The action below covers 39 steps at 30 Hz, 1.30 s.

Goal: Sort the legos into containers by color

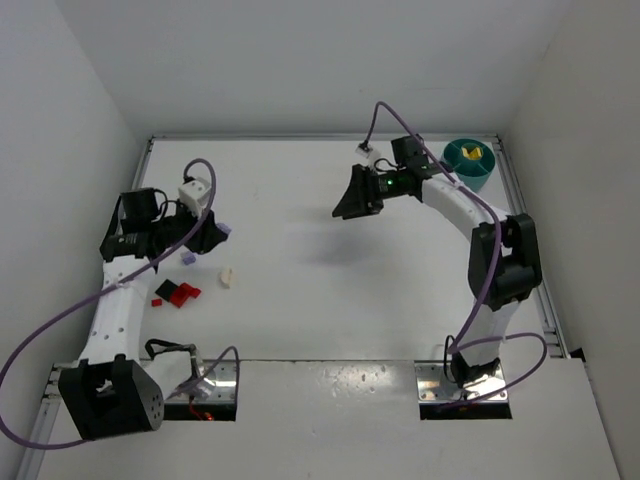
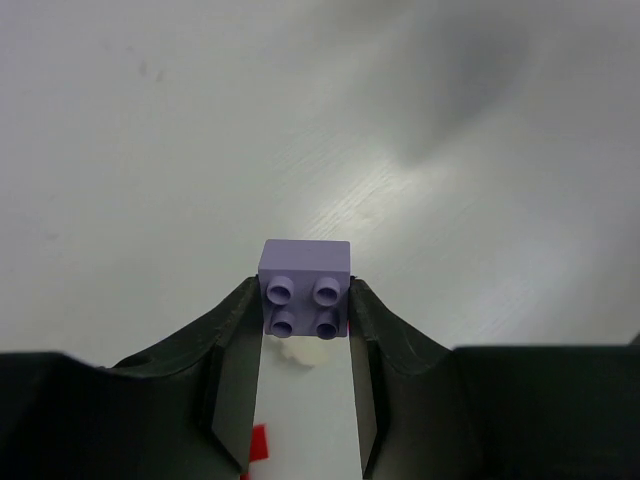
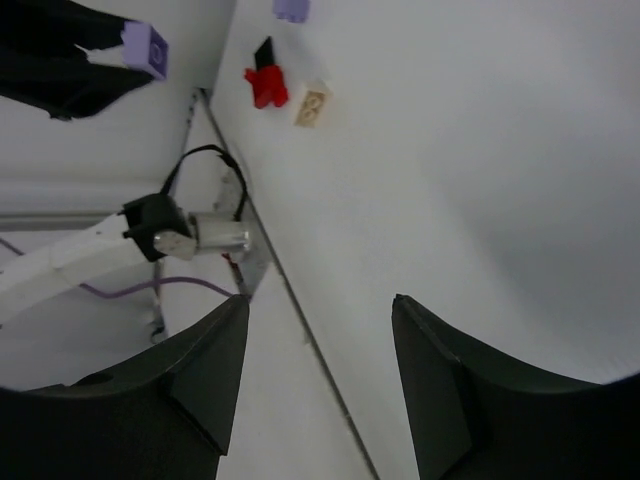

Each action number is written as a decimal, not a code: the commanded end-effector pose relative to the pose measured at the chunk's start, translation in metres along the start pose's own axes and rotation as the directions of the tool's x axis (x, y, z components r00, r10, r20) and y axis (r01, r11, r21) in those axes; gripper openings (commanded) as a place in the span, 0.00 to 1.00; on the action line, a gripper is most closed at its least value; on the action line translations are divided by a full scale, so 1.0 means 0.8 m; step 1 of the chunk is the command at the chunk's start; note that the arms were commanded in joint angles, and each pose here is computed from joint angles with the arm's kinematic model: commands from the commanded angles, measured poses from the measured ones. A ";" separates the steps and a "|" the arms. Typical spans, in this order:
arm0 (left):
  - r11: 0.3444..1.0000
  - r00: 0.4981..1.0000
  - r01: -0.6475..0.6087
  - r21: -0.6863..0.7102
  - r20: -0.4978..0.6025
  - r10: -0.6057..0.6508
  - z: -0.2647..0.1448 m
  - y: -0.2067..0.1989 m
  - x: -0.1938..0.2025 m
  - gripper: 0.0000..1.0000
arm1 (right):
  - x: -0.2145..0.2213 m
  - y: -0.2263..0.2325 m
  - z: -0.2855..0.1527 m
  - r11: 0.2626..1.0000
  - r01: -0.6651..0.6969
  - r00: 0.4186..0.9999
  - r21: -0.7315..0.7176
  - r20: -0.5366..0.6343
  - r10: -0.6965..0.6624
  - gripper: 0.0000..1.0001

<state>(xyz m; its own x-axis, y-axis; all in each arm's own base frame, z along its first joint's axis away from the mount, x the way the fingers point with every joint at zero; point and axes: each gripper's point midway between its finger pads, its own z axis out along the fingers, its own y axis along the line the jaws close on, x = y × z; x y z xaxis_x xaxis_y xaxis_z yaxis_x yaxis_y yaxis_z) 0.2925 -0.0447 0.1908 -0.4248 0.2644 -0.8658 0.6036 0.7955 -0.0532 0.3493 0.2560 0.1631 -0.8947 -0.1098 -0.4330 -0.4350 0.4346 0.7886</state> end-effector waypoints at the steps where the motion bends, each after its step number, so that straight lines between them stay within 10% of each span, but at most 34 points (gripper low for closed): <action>1: 0.982 0.999 -0.003 0.190 0.039 -0.005 0.009 -0.063 -0.029 0.37 | -0.040 0.069 0.020 0.986 0.028 0.999 -0.162 0.032 -0.023 0.61; 16: 0.960 0.991 -0.126 0.248 0.079 0.110 0.018 -0.126 -0.068 0.37 | 0.004 0.177 0.117 0.923 -0.028 0.990 -0.383 -0.137 -0.027 0.67; 39: 0.959 0.991 -0.125 0.253 0.074 0.110 0.026 -0.127 -0.070 0.37 | 0.029 0.188 0.171 0.930 -0.065 0.978 -0.362 -0.210 -0.014 0.60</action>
<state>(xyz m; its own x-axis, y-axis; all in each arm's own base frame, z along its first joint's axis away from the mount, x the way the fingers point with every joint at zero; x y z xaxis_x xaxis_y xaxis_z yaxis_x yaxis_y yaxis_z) 0.2643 -0.1445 0.2130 -0.3681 0.3259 -0.8708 0.7833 0.6133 -0.1016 0.2729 0.4308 0.1964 -0.9056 -0.3117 -0.2876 -0.3376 0.1194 0.9337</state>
